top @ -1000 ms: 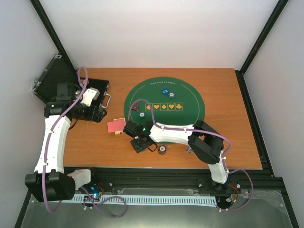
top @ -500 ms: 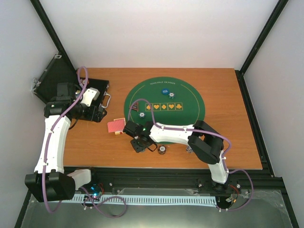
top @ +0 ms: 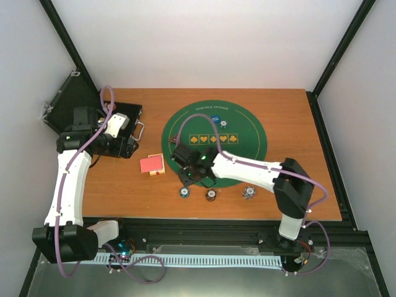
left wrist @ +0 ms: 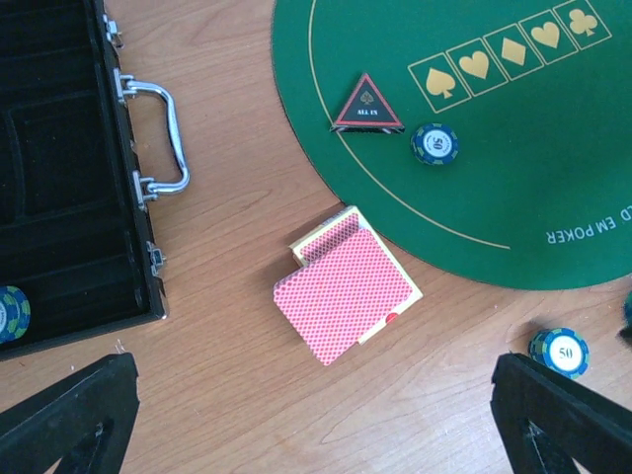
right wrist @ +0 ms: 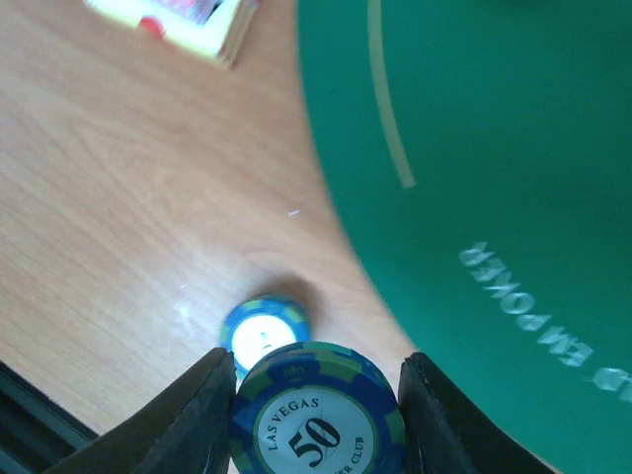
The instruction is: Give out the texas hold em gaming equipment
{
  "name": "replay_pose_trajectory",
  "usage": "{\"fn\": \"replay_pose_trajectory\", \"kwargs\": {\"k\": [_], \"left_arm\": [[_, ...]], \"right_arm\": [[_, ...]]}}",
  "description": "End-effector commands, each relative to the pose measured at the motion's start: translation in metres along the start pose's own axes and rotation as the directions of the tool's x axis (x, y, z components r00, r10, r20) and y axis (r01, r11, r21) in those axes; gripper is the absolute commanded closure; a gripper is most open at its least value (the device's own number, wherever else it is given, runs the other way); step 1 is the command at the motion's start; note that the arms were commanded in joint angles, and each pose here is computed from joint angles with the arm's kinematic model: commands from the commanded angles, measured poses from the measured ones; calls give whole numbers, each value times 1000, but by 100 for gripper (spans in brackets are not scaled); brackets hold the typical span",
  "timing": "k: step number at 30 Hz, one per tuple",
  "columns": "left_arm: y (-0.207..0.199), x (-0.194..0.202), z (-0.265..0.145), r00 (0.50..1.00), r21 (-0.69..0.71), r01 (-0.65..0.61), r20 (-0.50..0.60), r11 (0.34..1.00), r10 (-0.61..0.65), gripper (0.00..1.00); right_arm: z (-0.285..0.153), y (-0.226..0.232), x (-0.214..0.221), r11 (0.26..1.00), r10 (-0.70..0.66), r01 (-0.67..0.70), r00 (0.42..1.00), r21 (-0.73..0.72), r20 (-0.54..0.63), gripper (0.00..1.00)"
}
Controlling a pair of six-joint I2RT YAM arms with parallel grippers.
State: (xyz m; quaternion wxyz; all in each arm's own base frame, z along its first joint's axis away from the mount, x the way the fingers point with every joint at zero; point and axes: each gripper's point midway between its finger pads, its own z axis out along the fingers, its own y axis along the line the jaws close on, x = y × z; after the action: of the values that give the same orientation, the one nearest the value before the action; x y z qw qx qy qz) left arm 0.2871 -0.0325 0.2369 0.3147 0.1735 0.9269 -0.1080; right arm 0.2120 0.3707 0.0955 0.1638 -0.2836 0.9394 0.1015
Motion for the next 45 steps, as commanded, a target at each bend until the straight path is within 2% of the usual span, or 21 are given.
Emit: {"fn": "replay_pose_trajectory", "kwargs": {"k": [1, 9, 14, 29, 39, 45], "left_arm": [[1, -17, -16, 998, -22, -26, 56, 999, 28, 0], [0, -17, -16, 998, -17, -26, 58, 1000, 27, 0], [0, -17, -17, 998, -20, -29, 57, 999, 30, 0], [2, -17, -15, 998, -22, -31, 50, 999, 32, 0], [3, -16, -13, 998, -24, -30, 45, 999, 31, 0], [2, -16, -12, 999, -16, -27, 44, 1000, 28, 0]], "right_arm": [[-24, -60, -10, 994, 74, -77, 996, 79, 39, 80], [-21, -184, 6, 945, 277, -279, 960, 172, 37, 80], [-13, -225, 6, 918, 352, -352, 935, 181, 36, 80], [41, -225, -2, 924, 370, -361, 928, 127, -54, 80], [58, -222, 15, 923, 376, -363, 922, 130, -94, 80], [54, -225, 28, 915, 389, -372, 916, 158, -95, 78]]}}
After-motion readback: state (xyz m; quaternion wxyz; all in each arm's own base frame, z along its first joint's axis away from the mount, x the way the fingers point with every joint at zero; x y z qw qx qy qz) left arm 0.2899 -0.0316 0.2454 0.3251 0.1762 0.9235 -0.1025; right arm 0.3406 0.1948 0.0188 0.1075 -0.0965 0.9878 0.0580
